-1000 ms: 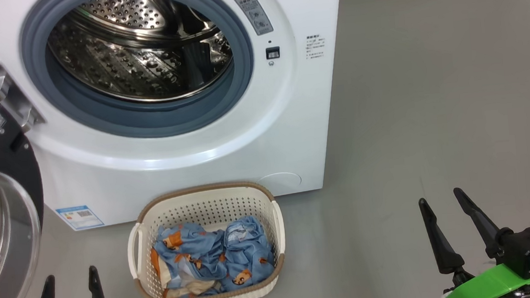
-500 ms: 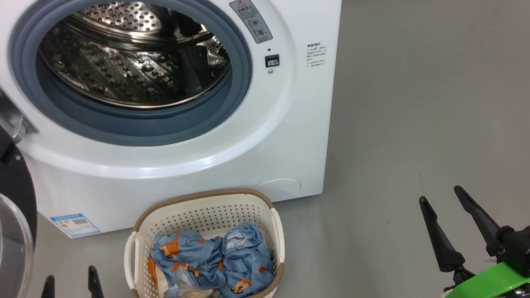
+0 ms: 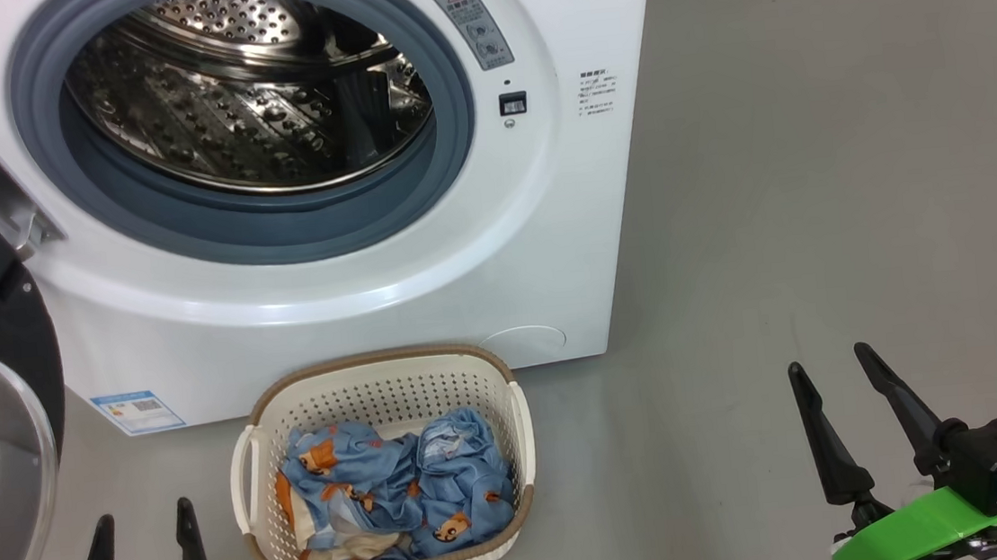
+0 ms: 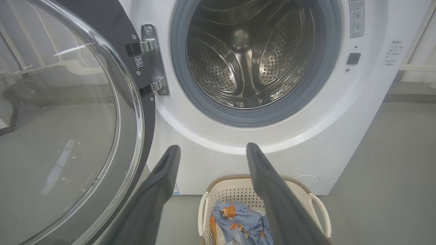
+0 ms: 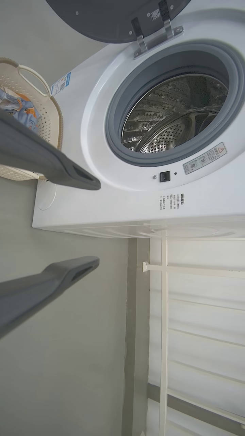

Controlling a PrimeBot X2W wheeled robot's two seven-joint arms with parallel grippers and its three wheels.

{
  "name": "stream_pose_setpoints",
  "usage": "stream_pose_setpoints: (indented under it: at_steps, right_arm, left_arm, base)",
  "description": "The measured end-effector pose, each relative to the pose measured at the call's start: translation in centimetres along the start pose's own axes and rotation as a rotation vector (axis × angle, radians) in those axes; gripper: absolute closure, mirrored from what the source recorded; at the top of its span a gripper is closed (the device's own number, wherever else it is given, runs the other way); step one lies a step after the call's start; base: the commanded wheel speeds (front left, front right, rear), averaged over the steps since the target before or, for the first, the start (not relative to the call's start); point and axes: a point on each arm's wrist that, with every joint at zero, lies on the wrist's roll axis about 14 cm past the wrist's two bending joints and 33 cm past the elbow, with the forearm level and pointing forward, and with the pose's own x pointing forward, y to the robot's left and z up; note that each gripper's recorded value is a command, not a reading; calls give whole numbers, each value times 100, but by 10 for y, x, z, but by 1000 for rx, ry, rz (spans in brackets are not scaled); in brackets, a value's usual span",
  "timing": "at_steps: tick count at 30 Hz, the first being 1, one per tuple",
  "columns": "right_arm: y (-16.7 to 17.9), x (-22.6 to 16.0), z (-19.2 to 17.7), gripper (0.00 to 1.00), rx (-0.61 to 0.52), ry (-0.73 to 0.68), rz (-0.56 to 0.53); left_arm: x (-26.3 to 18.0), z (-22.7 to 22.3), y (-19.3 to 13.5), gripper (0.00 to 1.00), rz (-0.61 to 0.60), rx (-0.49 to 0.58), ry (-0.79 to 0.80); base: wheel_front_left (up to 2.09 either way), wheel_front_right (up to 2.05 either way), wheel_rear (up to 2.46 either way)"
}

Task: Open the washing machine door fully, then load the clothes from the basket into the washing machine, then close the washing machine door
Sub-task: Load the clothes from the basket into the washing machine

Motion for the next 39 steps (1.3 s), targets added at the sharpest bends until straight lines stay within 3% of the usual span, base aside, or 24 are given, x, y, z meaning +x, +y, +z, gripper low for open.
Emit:
stream_pose_setpoints:
  at_steps: [25, 39]
  right_arm:
    - [-10, 24, -21, 0, 0, 43, -21]
    - [-21, 55, -47, 0, -8, 79, -38]
  left_arm:
    - [65, -1, -43, 0, -104, -41, -27]
    - [123, -52, -70, 0, -178, -58, 73]
  base:
    - [0, 0, 0]
    - [0, 0, 0]
